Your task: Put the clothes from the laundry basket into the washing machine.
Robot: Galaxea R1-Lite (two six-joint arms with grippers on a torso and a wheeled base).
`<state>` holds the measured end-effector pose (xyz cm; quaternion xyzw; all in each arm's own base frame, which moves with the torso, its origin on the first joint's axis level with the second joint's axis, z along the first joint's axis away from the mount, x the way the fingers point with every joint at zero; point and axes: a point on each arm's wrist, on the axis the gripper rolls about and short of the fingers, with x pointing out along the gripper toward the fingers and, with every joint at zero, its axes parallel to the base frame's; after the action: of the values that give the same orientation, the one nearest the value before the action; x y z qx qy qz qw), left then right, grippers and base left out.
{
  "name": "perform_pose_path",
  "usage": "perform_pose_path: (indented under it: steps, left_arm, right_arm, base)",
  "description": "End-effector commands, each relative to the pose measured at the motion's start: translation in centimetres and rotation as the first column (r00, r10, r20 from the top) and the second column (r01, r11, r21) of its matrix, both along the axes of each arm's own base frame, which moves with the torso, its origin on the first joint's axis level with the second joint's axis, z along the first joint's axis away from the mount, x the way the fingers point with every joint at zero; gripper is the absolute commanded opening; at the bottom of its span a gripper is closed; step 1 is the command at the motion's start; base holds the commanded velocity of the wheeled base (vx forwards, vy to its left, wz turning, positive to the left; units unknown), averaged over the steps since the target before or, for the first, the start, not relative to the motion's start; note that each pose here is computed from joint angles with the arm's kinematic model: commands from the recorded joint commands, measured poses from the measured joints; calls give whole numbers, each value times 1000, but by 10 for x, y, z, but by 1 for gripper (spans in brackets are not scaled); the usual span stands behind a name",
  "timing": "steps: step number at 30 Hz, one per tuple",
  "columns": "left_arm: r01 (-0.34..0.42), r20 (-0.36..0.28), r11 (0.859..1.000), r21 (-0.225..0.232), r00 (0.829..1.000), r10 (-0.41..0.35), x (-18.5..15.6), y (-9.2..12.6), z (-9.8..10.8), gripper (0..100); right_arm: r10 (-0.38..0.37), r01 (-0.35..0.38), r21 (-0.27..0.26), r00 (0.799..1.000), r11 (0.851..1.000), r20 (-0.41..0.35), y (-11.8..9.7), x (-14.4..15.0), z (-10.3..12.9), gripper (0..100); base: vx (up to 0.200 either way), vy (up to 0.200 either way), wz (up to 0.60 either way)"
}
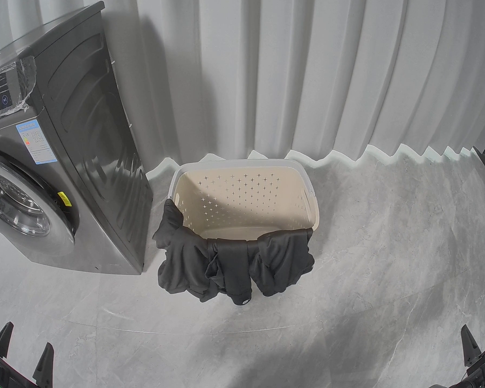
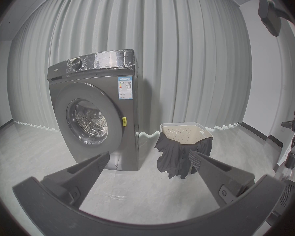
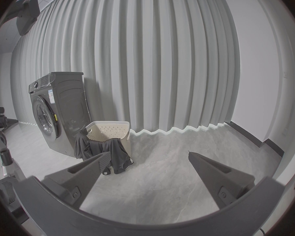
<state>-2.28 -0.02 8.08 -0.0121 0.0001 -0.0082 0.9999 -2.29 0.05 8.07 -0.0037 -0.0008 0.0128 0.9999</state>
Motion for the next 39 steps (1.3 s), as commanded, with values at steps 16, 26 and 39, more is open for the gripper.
perform_pose_path:
  steps: [16,26,39]
  left_arm:
    - [0,-2,1000,-5,1000,0,0,0,-5,100]
    - [-1,-2,1000,-5,1000,1,0,0,-5,100]
    - [-1,0,1000,-5,1000,1,0,0,-4,100]
  right_arm:
    - [1,-1,0,1000,1000,-1,0,0,-5,100]
    - [1,-1,0,1000,1000,-1,0,0,-5,100]
    - [1,-1,0,1000,1000,-1,0,0,-5,100]
  base:
    - [0,200,0]
    - [0,200,0]
    - [0,200,0]
